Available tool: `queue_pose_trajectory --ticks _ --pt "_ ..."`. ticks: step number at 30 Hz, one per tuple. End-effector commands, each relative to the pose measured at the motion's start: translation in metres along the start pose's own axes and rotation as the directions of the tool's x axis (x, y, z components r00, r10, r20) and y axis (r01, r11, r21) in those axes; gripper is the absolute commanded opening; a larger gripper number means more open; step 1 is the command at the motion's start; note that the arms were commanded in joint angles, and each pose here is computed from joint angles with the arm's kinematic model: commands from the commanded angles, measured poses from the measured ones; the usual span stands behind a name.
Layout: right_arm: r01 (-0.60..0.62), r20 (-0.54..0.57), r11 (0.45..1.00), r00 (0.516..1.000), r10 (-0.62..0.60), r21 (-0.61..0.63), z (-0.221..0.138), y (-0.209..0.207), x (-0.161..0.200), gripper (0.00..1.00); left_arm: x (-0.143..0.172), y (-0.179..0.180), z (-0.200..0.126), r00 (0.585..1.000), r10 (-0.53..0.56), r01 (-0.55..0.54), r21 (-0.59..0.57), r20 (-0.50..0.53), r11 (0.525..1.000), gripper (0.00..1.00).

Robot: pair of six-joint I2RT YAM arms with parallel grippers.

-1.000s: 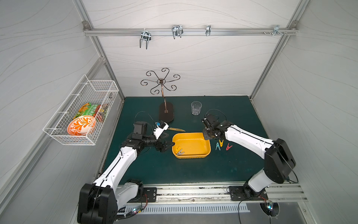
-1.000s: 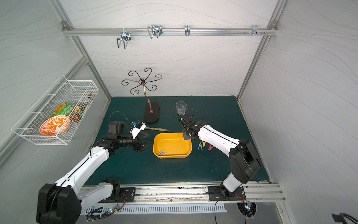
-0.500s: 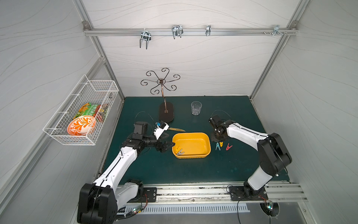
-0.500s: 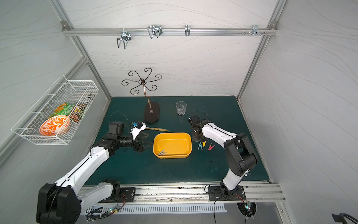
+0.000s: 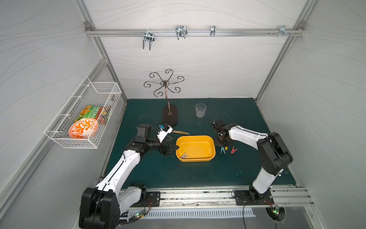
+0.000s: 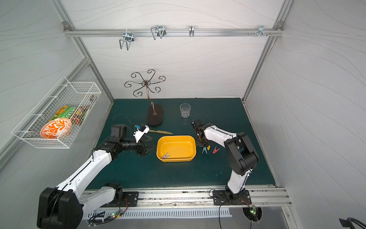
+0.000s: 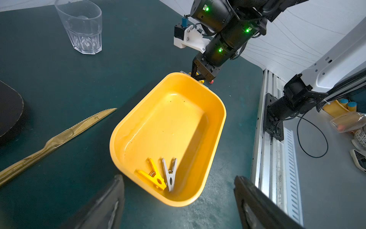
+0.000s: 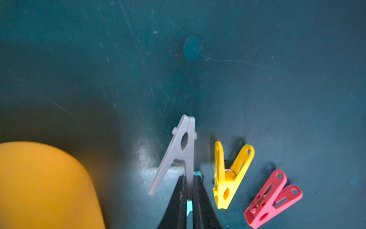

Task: Take the clothespins out of the storage box
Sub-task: Place the clothespin at the center of the board.

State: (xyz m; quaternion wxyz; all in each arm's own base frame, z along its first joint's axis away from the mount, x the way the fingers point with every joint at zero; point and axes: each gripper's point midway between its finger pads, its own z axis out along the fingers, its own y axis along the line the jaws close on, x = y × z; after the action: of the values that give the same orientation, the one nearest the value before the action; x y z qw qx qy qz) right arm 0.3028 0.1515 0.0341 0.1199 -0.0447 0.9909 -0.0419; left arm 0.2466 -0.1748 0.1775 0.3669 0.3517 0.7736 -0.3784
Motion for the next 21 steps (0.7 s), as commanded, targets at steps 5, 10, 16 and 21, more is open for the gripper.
queue_pose_trajectory --ticks 5,10,16,21 --pt "0.046 0.07 0.997 0.997 -0.041 -0.062 -0.032 0.007 -0.017 0.22 -0.011 0.0 -0.001 0.999 0.044 -0.043 -0.002 0.024 0.999 0.89" --pt "0.202 0.188 0.954 0.969 -0.161 -0.223 -0.067 0.046 -0.03 0.24 -0.011 0.001 0.0 0.999 0.044 -0.044 -0.005 0.022 0.999 0.89" --pt "0.432 0.313 0.769 0.897 -0.312 -0.472 -0.107 0.111 -0.021 0.27 -0.009 0.001 -0.001 0.999 0.044 -0.044 -0.009 0.017 0.999 0.89" --pt "0.556 0.347 0.626 0.831 -0.435 -0.547 -0.117 0.154 0.004 0.29 -0.008 0.0 -0.002 0.999 0.052 -0.052 -0.014 0.016 0.999 0.89"
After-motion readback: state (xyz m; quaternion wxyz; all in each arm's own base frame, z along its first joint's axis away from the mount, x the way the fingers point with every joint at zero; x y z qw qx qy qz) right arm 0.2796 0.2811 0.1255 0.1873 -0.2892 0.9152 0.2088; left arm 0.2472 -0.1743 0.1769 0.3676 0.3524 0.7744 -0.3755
